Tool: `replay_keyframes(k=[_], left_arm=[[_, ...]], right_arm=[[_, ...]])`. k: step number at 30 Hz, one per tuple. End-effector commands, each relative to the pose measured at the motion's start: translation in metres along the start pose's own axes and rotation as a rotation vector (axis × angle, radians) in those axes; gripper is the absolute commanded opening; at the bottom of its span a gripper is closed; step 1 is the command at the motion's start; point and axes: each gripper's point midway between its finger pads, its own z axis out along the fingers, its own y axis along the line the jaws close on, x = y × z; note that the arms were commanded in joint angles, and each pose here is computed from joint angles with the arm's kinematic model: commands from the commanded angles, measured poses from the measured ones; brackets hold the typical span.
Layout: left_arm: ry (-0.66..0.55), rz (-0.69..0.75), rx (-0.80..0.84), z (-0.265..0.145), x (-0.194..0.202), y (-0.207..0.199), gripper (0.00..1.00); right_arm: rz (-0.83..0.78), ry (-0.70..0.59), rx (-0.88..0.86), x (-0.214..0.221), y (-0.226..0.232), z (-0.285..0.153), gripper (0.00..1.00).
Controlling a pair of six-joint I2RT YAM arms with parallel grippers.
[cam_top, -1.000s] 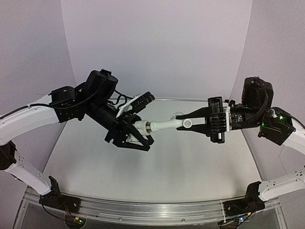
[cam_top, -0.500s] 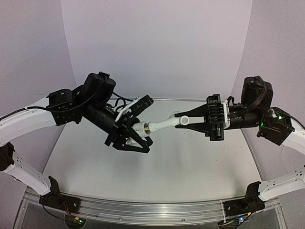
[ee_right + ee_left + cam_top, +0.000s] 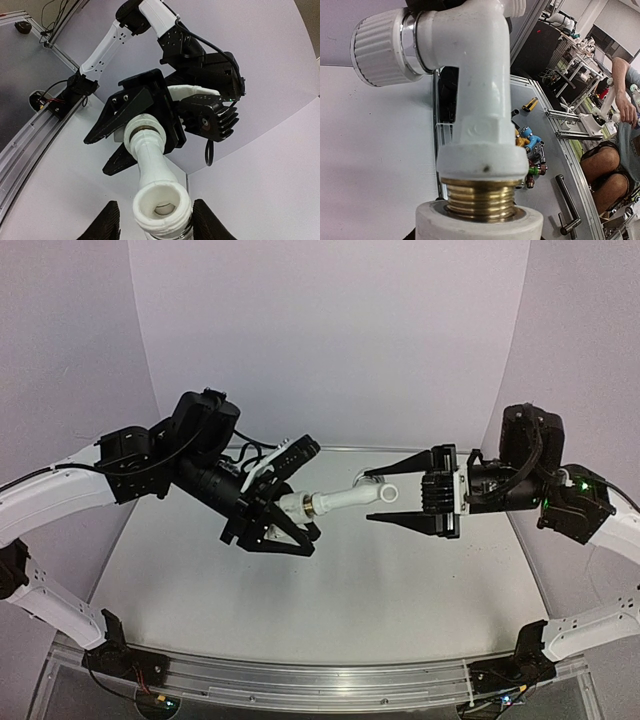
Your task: Install the water faucets
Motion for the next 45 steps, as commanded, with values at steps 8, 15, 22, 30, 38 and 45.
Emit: replay_keyframes(k=[8, 15, 22, 30, 38, 45], left_arm=[[-0.084, 0.048, 0.012, -0.005, -0.033, -0.006, 0.00], [-0.076, 0.015, 0.012, 0.000, -0.034, 0.000, 0.00], [-0.068, -0.040, -0.035, 0.001, -0.032, 0.010, 0.00], [-0.079, -0.062, -0.057, -0.003, -0.032, 0.015, 0.00], [-0.056, -0.083, -0.041, 0.001, -0.028, 0.016, 0.00], [-0.036, -0.097, -0.016, 0.005, -0.026, 0.016, 0.00]], right_arm=[[-0.054, 0.078, 0.018, 0.014, -0.013, 0.011, 0.45], [-0.081, 0.107, 0.019, 0.020, -0.016, 0.018, 0.44], [-0.081, 0.133, 0.025, 0.022, -0.018, 0.018, 0.48], [-0.062, 0.110, 0.016, 0.014, -0.016, 0.009, 0.56], [-0.062, 0.091, -0.009, 0.008, -0.014, 0.008, 0.48], [-0.076, 0.111, -0.015, 0.014, -0.013, 0.012, 0.37]])
